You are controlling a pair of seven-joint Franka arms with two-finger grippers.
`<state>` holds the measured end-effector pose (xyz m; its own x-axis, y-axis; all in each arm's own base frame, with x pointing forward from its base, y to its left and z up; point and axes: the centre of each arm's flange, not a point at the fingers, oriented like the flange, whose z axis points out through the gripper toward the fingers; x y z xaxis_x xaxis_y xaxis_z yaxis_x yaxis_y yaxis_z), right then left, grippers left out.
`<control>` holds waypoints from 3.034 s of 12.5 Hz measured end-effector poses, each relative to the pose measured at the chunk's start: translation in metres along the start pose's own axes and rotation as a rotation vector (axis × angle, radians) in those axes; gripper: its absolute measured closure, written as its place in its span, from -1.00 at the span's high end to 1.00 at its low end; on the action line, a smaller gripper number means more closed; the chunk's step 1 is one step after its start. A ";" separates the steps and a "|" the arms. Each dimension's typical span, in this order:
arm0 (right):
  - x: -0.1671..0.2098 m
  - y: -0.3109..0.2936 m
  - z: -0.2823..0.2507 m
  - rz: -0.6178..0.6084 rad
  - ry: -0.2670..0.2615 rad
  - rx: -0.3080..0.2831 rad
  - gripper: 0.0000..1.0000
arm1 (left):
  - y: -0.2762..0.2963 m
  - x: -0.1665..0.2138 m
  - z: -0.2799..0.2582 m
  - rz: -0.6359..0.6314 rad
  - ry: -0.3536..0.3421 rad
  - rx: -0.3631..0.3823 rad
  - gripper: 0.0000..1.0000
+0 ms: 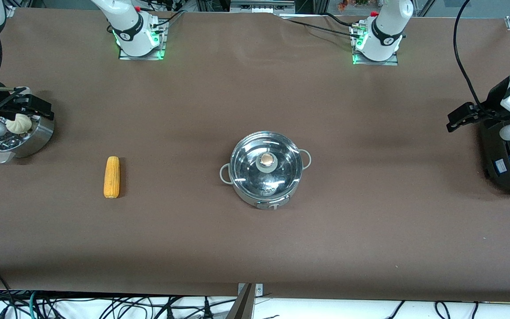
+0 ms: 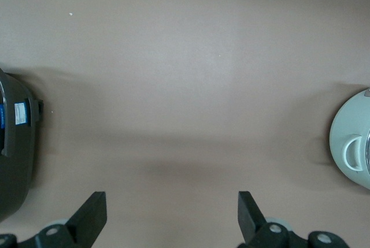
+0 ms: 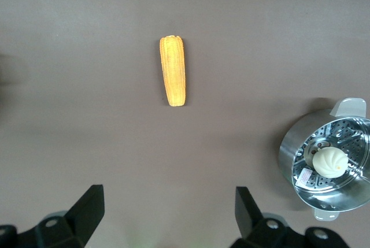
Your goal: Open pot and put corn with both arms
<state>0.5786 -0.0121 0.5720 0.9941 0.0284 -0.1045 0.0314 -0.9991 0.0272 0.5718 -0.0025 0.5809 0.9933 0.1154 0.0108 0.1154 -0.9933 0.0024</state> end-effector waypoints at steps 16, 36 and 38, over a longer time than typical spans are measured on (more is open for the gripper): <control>0.003 -0.003 -0.001 -0.005 0.021 -0.001 1.00 | 0.000 0.000 0.000 0.000 0.000 0.000 1.00; 0.006 -0.006 -0.001 -0.010 0.033 -0.001 1.00 | 0.001 0.000 0.000 0.002 0.000 0.000 1.00; 0.006 -0.006 -0.001 -0.011 0.036 -0.002 1.00 | 0.001 0.000 0.000 0.002 0.000 0.000 1.00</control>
<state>0.5846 -0.0058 0.5725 0.9968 0.0406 -0.0688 0.0426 -0.9987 0.0278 0.5716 -0.0040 0.5812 0.9935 0.1129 0.0113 0.1129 -0.9936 0.0024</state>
